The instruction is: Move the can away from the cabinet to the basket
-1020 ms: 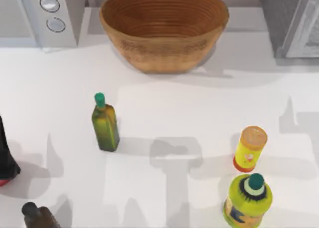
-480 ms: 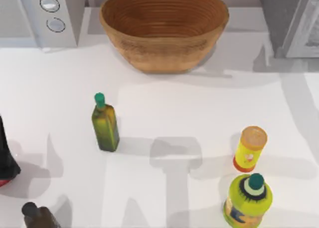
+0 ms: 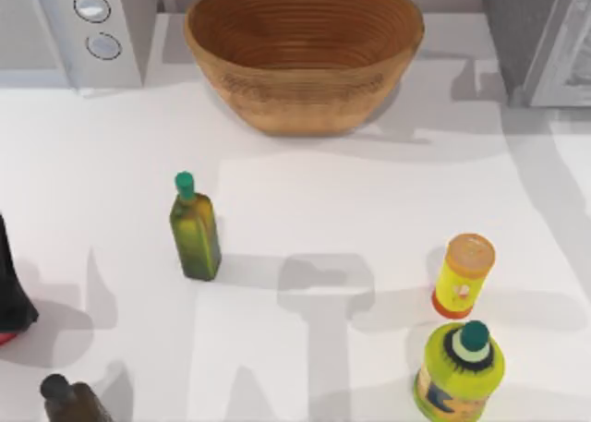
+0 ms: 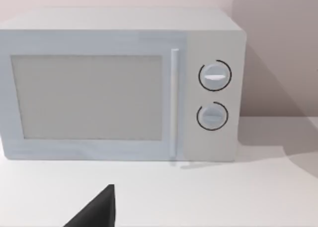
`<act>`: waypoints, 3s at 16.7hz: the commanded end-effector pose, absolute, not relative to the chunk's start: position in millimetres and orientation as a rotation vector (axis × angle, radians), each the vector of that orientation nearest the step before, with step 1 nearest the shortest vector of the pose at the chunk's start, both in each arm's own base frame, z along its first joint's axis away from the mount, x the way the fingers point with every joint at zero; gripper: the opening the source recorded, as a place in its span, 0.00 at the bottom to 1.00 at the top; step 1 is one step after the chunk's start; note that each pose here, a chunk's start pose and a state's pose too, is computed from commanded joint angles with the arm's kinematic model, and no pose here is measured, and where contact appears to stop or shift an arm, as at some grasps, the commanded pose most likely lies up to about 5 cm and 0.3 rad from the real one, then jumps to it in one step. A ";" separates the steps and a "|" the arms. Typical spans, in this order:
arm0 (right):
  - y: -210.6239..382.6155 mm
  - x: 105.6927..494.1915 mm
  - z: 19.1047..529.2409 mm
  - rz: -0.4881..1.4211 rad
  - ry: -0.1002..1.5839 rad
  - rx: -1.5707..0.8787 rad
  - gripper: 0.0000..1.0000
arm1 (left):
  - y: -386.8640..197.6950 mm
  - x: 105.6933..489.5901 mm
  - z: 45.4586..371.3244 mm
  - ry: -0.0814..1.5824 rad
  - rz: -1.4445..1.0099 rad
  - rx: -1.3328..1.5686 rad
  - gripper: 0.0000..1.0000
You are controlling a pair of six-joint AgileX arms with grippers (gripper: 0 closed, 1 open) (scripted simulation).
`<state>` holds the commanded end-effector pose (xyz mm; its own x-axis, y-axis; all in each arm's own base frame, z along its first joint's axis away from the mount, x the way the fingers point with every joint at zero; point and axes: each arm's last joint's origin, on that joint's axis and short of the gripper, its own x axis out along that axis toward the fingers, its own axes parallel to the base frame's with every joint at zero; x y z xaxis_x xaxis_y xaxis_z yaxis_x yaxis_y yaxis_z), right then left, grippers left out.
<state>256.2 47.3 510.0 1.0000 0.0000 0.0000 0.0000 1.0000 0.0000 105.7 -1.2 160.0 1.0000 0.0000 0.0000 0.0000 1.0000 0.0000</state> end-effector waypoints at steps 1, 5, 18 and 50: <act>47.3 256.2 510.0 0.000 0.000 0.000 1.00 | -1.2 105.7 160.0 0.000 0.000 0.000 1.00; 46.0 259.7 511.6 -0.004 -0.006 0.001 1.00 | -1.2 105.7 160.0 0.000 0.000 0.000 1.00; 44.9 356.2 505.8 -0.014 -0.004 0.000 1.00 | -1.2 105.7 160.0 0.000 0.000 0.000 1.00; 42.0 416.5 507.7 -0.018 -0.009 0.001 0.00 | -1.2 105.7 160.0 0.000 0.000 0.000 1.00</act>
<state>416.5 42.0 507.7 0.9998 -0.0183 0.0093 0.0183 0.9998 0.0010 105.7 -1.2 160.0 1.0000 0.0000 0.0000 0.0000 1.0000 0.0000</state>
